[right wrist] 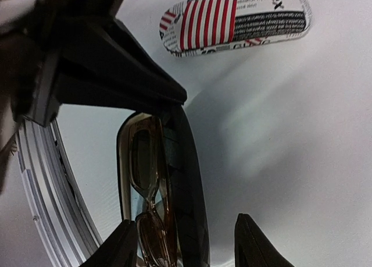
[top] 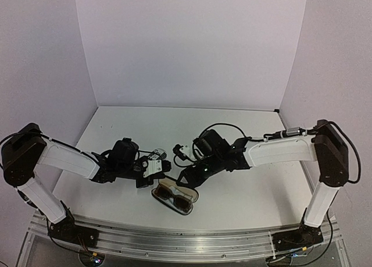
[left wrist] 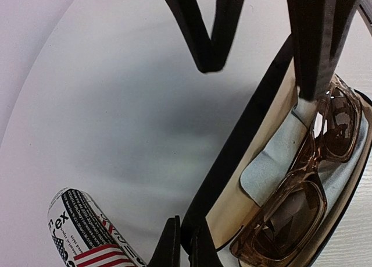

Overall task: Organize the sunglasses
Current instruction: Place the sunglasses in the sunglasses case, then close the sunglasses case at the center of the board.

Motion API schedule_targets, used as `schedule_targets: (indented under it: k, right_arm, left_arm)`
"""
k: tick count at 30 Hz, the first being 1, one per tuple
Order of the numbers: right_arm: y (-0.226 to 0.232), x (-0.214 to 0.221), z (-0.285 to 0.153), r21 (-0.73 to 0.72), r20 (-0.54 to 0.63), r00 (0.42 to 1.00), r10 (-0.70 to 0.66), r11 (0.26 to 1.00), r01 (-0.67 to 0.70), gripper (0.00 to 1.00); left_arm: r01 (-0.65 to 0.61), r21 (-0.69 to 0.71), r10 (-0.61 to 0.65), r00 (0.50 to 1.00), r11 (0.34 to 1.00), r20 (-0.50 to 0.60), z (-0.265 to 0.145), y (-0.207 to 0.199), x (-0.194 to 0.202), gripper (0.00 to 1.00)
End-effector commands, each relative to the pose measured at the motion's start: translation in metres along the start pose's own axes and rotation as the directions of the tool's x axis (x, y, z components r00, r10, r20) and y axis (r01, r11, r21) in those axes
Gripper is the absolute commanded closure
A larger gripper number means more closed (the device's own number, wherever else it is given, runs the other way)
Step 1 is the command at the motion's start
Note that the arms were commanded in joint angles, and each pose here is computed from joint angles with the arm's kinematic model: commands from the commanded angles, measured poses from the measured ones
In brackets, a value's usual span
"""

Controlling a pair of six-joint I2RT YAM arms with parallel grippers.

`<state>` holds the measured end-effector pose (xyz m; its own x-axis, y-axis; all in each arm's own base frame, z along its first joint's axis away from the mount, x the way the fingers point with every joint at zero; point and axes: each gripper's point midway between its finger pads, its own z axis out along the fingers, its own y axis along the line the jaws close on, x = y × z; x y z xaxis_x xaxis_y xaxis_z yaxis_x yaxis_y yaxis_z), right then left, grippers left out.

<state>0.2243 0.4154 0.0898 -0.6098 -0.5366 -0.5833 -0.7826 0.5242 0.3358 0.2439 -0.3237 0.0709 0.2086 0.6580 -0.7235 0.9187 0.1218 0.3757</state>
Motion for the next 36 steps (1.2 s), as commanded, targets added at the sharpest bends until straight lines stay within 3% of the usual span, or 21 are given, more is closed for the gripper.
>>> schedule_targets:
  k: [1,5,12,17,20,27,36]
  right_arm:
    - [0.003,0.003,0.020,-0.028,-0.018,1.000,0.025,0.999,-0.026,0.55]
    - [0.001,0.001,0.029,-0.022,-0.025,0.999,0.026,0.999,-0.027,0.74]
    - [0.002,0.000,0.026,-0.008,-0.022,1.000,-0.023,1.000,0.022,0.94]
    - [-0.008,-0.008,0.011,0.079,0.005,0.998,-0.069,0.995,0.068,0.99]
    - [-0.016,-0.009,0.004,0.136,0.004,0.997,-0.079,0.988,0.077,1.00]
    - [-0.027,0.005,-0.006,0.192,-0.005,0.997,-0.072,0.979,0.072,1.00]
    - [-0.045,0.002,-0.010,0.296,0.006,0.997,-0.083,0.952,0.078,1.00]
  left_arm:
    - [-0.061,-0.052,0.063,0.997,0.997,0.045,-0.006,0.010,-0.014,1.00]
    - [-0.068,-0.047,0.070,0.996,0.997,0.051,-0.004,0.009,-0.015,1.00]
    - [-0.053,-0.031,0.055,0.997,0.998,0.045,-0.002,0.008,-0.015,1.00]
    - [-0.032,0.036,0.029,0.998,0.999,0.063,-0.001,0.000,-0.020,1.00]
    - [-0.009,0.039,0.007,0.998,0.999,0.064,-0.001,0.002,-0.024,0.92]
    - [-0.006,0.058,-0.001,0.993,0.998,0.116,-0.017,0.021,-0.045,0.55]
    - [-0.302,0.231,0.245,0.938,0.925,0.246,-0.038,-0.050,-0.033,0.48]
